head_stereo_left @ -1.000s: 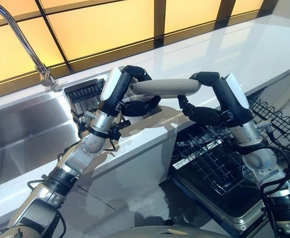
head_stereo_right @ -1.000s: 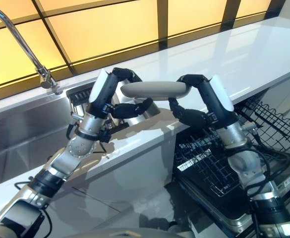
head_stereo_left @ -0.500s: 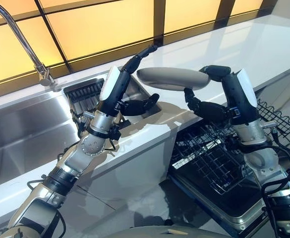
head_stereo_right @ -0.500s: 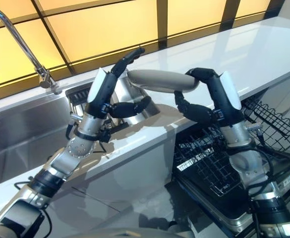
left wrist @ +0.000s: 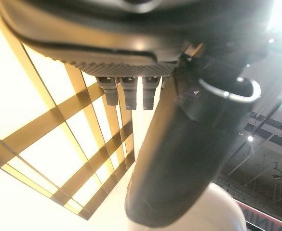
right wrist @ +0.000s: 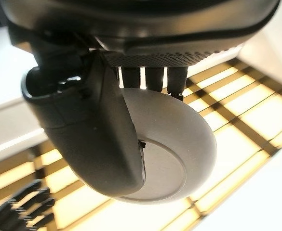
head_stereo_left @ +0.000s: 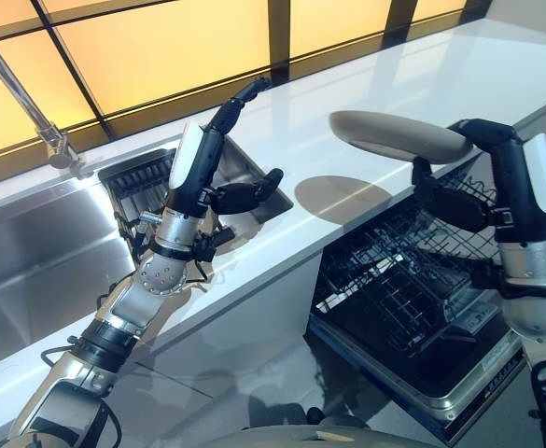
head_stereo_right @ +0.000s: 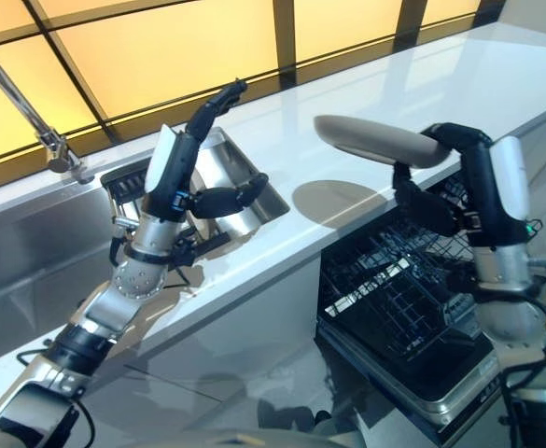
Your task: Pick up plates and place into dishwasher.
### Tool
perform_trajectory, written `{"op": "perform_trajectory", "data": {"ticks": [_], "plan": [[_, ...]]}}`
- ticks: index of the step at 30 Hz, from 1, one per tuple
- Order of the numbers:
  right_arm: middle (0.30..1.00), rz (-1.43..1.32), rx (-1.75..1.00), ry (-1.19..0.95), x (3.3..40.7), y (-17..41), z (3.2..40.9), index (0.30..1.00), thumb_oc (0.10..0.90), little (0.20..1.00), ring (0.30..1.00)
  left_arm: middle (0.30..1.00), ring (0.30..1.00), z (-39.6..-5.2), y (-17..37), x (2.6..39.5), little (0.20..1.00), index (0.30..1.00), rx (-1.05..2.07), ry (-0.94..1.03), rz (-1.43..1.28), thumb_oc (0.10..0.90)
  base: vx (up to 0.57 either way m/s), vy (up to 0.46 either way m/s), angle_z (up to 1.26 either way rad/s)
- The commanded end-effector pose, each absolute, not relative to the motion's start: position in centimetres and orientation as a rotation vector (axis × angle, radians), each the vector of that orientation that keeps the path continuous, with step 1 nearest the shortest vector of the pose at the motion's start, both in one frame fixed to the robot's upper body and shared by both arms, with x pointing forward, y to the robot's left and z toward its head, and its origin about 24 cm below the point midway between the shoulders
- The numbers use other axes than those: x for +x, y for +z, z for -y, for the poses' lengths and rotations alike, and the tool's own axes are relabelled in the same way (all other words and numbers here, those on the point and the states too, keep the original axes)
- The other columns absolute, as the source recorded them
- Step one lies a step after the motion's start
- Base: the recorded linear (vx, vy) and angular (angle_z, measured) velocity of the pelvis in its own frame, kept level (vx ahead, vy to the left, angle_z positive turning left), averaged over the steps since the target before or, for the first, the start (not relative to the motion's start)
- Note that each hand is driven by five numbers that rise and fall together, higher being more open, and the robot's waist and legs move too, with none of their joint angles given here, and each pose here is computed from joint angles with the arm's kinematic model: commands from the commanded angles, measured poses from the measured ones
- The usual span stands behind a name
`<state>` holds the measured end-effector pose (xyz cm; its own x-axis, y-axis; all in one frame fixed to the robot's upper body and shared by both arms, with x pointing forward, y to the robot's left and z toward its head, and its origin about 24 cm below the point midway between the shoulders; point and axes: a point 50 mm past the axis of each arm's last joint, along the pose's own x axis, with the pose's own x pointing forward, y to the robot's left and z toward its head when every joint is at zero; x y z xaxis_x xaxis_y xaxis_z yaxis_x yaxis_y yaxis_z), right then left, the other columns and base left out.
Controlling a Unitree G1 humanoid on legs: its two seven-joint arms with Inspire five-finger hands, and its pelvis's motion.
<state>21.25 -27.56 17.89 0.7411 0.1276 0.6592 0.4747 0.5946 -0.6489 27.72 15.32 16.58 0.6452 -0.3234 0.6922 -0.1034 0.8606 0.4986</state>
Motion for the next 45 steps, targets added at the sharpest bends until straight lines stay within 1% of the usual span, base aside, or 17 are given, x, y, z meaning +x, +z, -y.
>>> {"op": "perform_trajectory", "data": {"ticks": [1,4,11,16,22,26,28,32,38,45], "plan": [[0.300,0.939,-0.925,-0.422,20.3,22.4,29.4,0.300,0.100,0.200,0.300,0.900,0.900,-16.9,20.4,27.8,0.900,0.900,0.510,-0.027,1.053,0.800,0.01,-0.018,-0.16],[0.300,0.870,-0.956,-0.487,19.3,21.5,30.9,0.300,0.100,0.200,0.300,0.900,0.900,-17.6,20.4,27.8,0.900,0.900,0.529,-0.003,1.046,0.800,0.00,-0.012,-0.22],[0.300,0.745,-0.994,-0.568,18.3,19.6,32.8,0.300,0.100,0.200,0.300,0.900,0.900,-18.2,20.3,28.1,0.900,0.900,0.541,0.033,1.020,0.800,-0.01,-0.011,-0.15],[0.300,0.612,-0.961,-0.518,18.4,17.5,33.2,0.300,0.100,0.200,0.300,0.900,0.900,-18.3,20.4,28.2,0.900,0.900,0.553,0.036,1.016,0.800,-0.01,-0.007,-0.07],[0.300,0.469,-0.889,-0.429,19.5,15.2,32.8,0.300,0.100,0.200,0.300,0.900,0.900,-17.7,20.6,28.3,0.900,0.900,0.572,0.018,1.023,0.800,0.00,0.000,0.00],[0.300,0.285,-0.837,-0.321,21.0,12.7,32.2,0.300,0.100,0.200,0.300,0.900,0.900,-17.3,21.0,28.4,0.900,0.900,0.582,0.004,1.039,0.800,0.00,0.000,0.00],[0.300,0.259,-0.827,-0.309,21.2,12.2,32.1,0.300,0.100,0.200,0.300,0.900,0.900,-17.3,21.0,28.4,0.900,0.900,0.581,0.002,1.040,0.800,-0.01,-0.007,0.07],[0.300,0.109,-0.817,-0.223,22.3,9.5,31.1,0.300,0.100,0.200,0.300,0.900,0.900,-16.8,21.0,28.4,0.900,0.900,0.573,-0.024,1.048,0.800,-0.01,-0.011,0.17],[0.300,0.014,-0.786,-0.199,23.4,7.3,30.4,0.300,0.100,0.200,0.300,0.900,0.900,-16.3,21.0,28.5,0.900,0.900,0.554,-0.036,1.056,0.800,0.00,-0.003,0.09],[0.300,-0.179,-0.722,-0.183,25.1,3.0,29.1,0.300,0.100,0.200,0.300,0.900,0.900,-15.0,20.9,28.4,0.900,0.900,0.536,-0.087,1.072,0.800,-0.01,-0.005,0.10]]}}
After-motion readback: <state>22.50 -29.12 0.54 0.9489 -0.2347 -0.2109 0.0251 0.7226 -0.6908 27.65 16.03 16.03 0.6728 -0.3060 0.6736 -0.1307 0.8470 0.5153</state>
